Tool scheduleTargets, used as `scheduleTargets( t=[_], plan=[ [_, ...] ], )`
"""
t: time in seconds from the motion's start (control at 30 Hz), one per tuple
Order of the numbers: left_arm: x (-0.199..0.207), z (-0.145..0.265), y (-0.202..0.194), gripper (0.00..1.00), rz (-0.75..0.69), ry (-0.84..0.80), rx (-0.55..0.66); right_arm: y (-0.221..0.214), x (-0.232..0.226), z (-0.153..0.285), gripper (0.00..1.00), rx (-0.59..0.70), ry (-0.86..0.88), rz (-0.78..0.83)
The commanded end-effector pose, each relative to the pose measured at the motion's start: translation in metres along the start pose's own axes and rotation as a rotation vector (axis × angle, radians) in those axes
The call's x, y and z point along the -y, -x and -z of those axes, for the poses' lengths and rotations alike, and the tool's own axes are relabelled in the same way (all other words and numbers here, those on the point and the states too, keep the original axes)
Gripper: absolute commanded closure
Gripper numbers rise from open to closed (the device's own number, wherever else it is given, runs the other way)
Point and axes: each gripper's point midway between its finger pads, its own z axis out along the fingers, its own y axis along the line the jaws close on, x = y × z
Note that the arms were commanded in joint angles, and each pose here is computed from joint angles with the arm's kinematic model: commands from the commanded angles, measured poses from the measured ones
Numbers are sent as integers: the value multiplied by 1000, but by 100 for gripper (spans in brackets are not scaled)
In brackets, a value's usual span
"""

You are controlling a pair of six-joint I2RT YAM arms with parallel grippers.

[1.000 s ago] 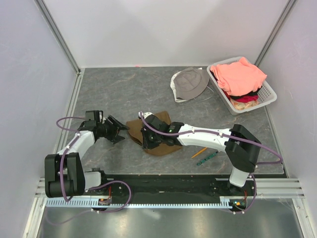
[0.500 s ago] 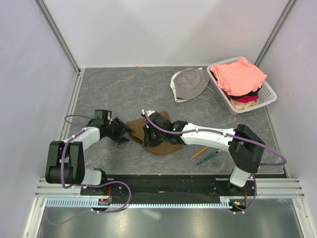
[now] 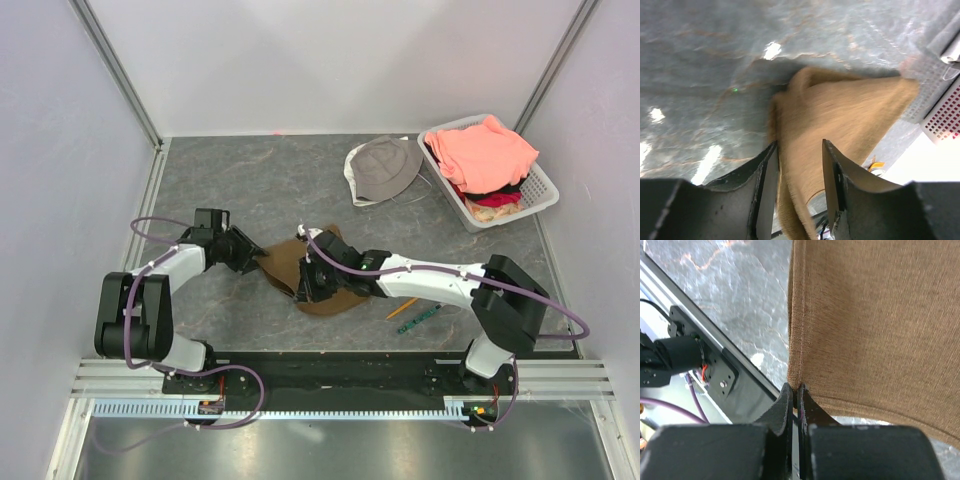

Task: Fold the napkin into a case and place the utensils inside
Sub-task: Pick up the lower triangle-folded napkin from the center of the board.

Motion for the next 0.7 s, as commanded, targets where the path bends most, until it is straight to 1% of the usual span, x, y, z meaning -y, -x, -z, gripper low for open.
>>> scheduleTargets(
  t=[0.0,0.17,0.27,0.4,0.47,0.53,0.6,0.67],
  plan=[
    [18,-3,9,55,-54,-20,38,11,-19,16,100,57,81,-11],
    [6,-6,-2,54,-40,12,12,22,-21,23,100,87,88,-8],
    [4,-1,-5,50,-51,16,12,29,-22,27,100,101,93,-8],
    [10,14,-5,47,-98,-25,50,33,-20,32,100,109,89,-7],
    [19,20,-7,46,-117,-84,56,33,-19,33,100,109,87,-6],
    [19,21,-14,43,-106,-110,33,34,-21,34,100,111,90,-4],
    [22,16,-20,40,-52,-150,4,38,-22,35,100,119,94,-3],
    [17,11,-26,38,-26,-147,-29,41,-24,36,100,125,97,-2]
  ],
)
